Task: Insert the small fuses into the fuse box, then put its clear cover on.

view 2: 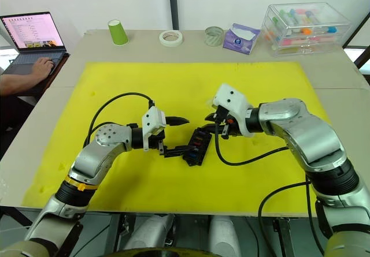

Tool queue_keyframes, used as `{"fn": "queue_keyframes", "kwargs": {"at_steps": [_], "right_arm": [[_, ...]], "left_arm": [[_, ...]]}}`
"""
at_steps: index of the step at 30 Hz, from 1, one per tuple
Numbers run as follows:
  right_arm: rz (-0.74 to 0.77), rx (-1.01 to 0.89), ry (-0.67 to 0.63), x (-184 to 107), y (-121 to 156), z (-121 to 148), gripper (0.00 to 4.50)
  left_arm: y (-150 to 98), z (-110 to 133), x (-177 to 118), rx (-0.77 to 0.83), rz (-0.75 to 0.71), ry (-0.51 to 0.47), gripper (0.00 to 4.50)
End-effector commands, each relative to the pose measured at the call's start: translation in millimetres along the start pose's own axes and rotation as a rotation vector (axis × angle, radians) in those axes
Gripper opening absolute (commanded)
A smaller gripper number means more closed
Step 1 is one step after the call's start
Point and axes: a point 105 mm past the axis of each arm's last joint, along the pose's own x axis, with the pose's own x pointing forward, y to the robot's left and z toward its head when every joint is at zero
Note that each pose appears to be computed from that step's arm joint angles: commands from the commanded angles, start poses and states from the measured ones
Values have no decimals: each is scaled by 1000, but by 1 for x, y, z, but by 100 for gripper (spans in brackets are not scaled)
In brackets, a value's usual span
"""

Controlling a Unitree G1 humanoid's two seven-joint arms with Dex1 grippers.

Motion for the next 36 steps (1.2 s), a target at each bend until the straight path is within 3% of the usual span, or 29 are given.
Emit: {"fn": "queue_keyframes", "kwargs": {"at_steps": [1, 12, 20, 25, 31, 36], "right_arm": [[8, -35, -39, -2, 8, 7, 1], [13, -25, -61, 13, 15, 7, 1], [2, 21, 13, 32, 10, -22, 1], [11, 19, 16, 29, 10, -24, 1], [18, 41, -43, 23, 10, -12, 1], [20, 143, -205, 5, 3, 21, 1]], "left_arm": [[-2, 11, 2, 31, -12, -32, 450], [-2, 11, 1, 33, -19, -24, 450], [-1, 11, 0, 31, -12, -17, 450], [-1, 9, -3, 26, -6, -7, 450], [-2, 9, -3, 21, -6, -10, 450], [0, 14, -5, 32, 7, -41, 450]]}}
